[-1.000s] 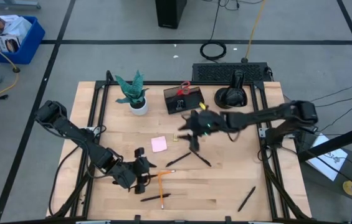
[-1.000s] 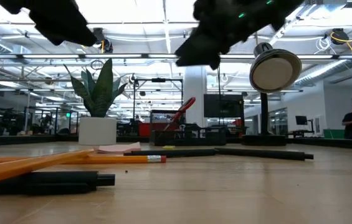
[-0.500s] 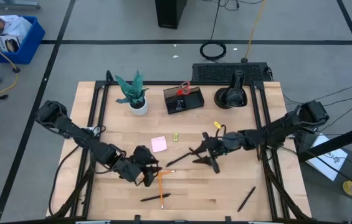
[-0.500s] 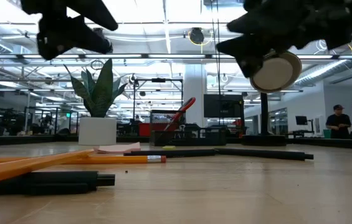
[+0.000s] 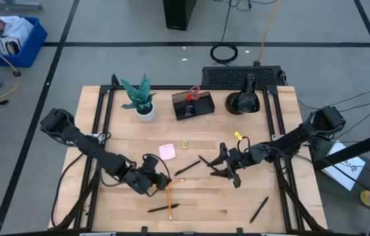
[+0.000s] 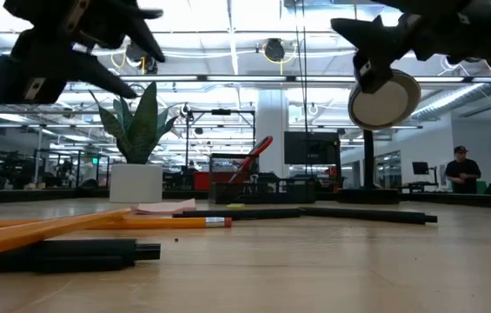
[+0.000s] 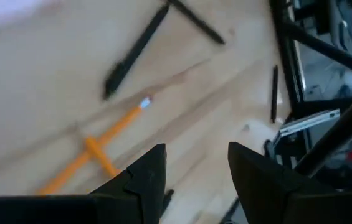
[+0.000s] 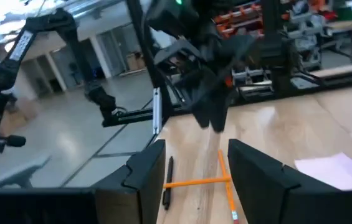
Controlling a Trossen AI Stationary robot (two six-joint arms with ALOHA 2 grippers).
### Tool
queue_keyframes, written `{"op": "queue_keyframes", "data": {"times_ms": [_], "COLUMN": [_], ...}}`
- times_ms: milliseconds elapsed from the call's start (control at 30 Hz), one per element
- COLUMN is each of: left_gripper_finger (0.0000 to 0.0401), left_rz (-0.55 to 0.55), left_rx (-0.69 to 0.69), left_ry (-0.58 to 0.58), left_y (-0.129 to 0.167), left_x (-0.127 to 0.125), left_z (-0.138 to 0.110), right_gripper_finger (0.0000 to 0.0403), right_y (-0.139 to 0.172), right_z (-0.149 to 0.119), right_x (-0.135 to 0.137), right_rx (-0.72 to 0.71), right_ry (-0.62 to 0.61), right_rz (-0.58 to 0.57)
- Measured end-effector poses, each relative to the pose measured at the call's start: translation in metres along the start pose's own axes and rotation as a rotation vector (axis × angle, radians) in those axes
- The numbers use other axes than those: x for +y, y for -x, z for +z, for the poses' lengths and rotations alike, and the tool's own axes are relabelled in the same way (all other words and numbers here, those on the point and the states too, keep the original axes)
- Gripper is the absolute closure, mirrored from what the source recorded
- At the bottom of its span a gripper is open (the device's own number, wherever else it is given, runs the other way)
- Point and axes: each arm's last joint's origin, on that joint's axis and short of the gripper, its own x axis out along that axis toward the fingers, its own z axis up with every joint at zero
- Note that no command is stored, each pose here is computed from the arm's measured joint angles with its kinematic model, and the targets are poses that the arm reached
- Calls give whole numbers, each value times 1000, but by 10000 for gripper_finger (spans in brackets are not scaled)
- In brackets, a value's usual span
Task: Pick and place office supplies into organizer
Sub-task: Put the yellow pencil into the black mesh desk organizer
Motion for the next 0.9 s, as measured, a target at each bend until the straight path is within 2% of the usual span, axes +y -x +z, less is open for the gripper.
{"op": "queue_keyframes", "data": {"times_ms": [67,200,267,367,433,633,700,900], "left_gripper_finger": [224,224,224,224,224,224,224,224], "left_rz": [7,-73,-95,-70,-11,280,296,391], "left_rx": [9,21,6,-24,-39,-86,-77,-66], "left_ry": [53,140,170,204,214,200,213,100], "left_y": [-12,-29,-30,-21,-13,-4,-14,-41], "left_x": [5,5,5,-2,-8,-29,-42,-61], "left_z": [-10,-28,-34,-41,-48,-53,-55,-56], "right_gripper_finger": [238,238,238,238,238,238,238,238], "right_y": [0,2,4,9,12,21,24,28], "right_z": [0,-4,-8,-13,-18,-26,-27,-30], "right_x": [0,0,1,3,6,20,26,40], "right_rx": [2,39,65,89,107,118,117,119], "right_ry": [14,14,-4,-43,-60,-90,-90,-91], "right_rz": [5,48,85,132,147,215,243,312]}}
